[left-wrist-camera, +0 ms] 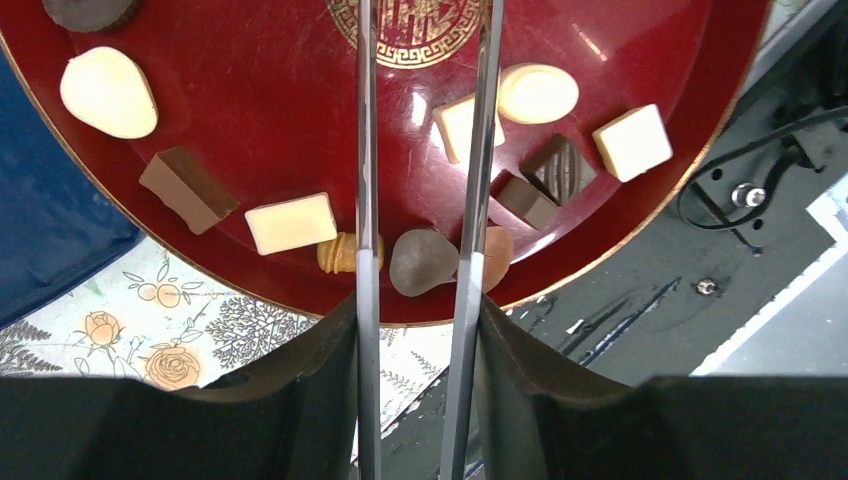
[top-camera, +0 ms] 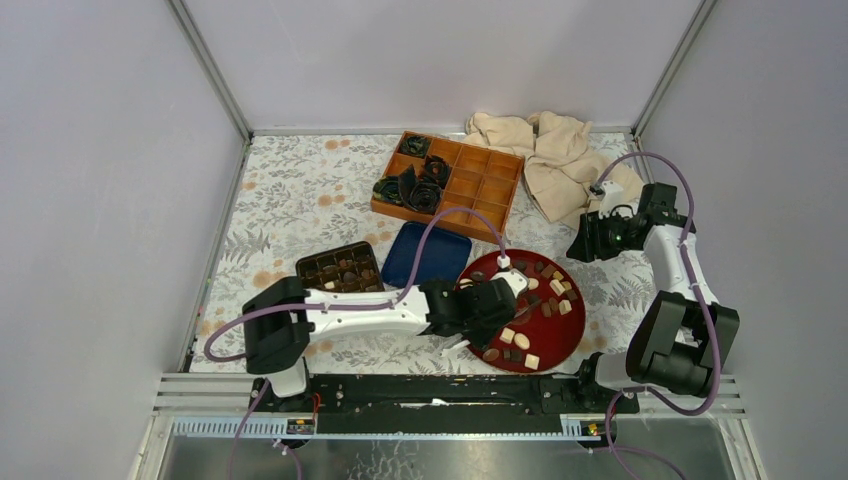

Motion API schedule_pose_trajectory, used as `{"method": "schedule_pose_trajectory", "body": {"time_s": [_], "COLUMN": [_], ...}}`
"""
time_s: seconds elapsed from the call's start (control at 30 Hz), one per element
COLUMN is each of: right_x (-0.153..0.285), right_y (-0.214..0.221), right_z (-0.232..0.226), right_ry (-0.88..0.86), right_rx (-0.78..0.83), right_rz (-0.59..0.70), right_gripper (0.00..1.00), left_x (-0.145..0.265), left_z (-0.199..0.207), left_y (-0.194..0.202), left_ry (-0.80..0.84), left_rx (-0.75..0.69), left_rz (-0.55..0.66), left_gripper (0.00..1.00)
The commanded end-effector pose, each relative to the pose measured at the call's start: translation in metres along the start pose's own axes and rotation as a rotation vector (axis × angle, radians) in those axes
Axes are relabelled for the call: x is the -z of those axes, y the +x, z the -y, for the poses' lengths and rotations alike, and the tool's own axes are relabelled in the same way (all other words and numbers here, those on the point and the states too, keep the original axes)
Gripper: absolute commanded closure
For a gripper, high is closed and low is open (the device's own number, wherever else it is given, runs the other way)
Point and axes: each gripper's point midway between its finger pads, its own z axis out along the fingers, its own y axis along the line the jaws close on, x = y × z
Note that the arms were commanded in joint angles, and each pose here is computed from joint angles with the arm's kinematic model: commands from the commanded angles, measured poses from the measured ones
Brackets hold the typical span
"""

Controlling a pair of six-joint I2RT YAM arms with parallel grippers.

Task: Pack the chocolate
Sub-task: Pick up the fake chocolate from the plate.

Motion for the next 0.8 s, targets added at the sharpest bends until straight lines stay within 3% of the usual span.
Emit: {"method": "schedule_pose_trajectory", "body": {"time_s": [0.0, 0.6, 0.77], "right_x": [0.008, 0.013, 0.015], "right_y": [-0.007, -0.008, -0.008], "right_z": [-0.009, -0.011, -0.011], "right_ry": [-0.028, -0.046, -0.048], "right_rx": [0.014, 0.017, 0.011], "right_rz": [0.048, 0.074, 0.079], "right_gripper": [0.47, 0.47, 0.46], "left_x": [0.000, -0.025, -0.025], "left_z": [-0.007, -0.012, -0.011], "left_y": [-0.010, -0.028, -0.032], "left_ry": [-0.057, -0.078, -0.073], "left_rx": [-0.032, -0.014, -0.008], "left_rz": [0.002, -0.034, -0.030], "left_gripper": [0.53, 0.52, 0.58]}}
